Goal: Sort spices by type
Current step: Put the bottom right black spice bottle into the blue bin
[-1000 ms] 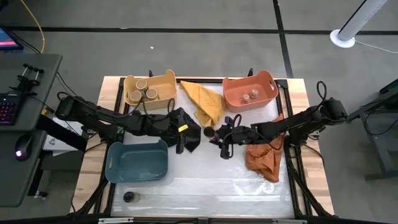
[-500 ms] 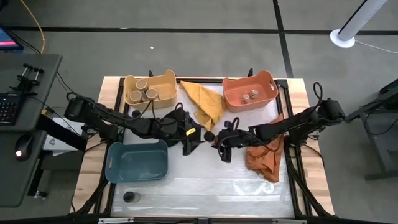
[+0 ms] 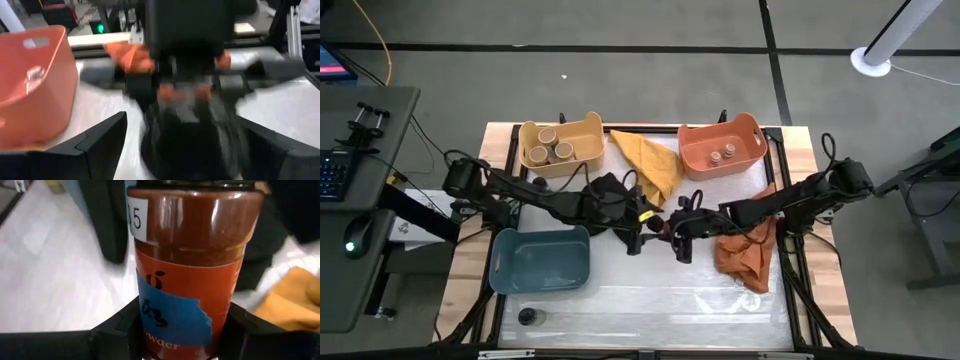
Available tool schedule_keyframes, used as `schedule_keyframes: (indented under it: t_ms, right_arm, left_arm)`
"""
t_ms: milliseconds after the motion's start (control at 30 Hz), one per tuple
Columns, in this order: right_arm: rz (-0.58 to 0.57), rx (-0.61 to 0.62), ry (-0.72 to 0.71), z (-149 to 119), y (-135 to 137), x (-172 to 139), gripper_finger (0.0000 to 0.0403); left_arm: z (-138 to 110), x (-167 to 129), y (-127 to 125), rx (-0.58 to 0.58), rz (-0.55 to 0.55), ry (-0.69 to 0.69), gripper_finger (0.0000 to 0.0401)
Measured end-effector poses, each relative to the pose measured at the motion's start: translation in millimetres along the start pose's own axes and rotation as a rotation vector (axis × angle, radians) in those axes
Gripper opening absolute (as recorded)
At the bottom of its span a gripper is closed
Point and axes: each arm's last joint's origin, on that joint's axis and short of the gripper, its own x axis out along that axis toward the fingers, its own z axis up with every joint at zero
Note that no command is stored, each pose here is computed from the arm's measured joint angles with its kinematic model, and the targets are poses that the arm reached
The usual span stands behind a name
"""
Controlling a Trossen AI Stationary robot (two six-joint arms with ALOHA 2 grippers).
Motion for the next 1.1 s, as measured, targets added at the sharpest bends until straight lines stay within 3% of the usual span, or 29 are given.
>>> schedule_keyframes:
  t_ms: [333, 500, 800, 967, 1100]
  right_arm:
    - [0.002, -0.016, 0.040, -6, 0, 4, 0.0165]
    - [0.007, -0.041, 0.035, -5, 0, 4, 0.0166]
    - [0.016, -0.050, 0.020, -3, 1, 3, 0.0219]
    - [-0.009, -0.051, -0.003, -1, 0, 3, 0.0224]
    - [-0.083, -0.054, -0.008, -1, -2, 3, 0.0225]
  left_arm:
    - [-1, 4, -1, 0.051, -0.008, 0.085, 0.0301]
    - [-2, 5, -1, 0.050, -0.011, 0.091, 0.0262]
    - [0, 5, -1, 0.034, -0.016, 0.069, 0.0167]
    - [-2, 5, -1, 0.031, 0.002, 0.087, 0.0166]
    - [-3, -5, 6, 0.073, 0.078, 0.177, 0.0166]
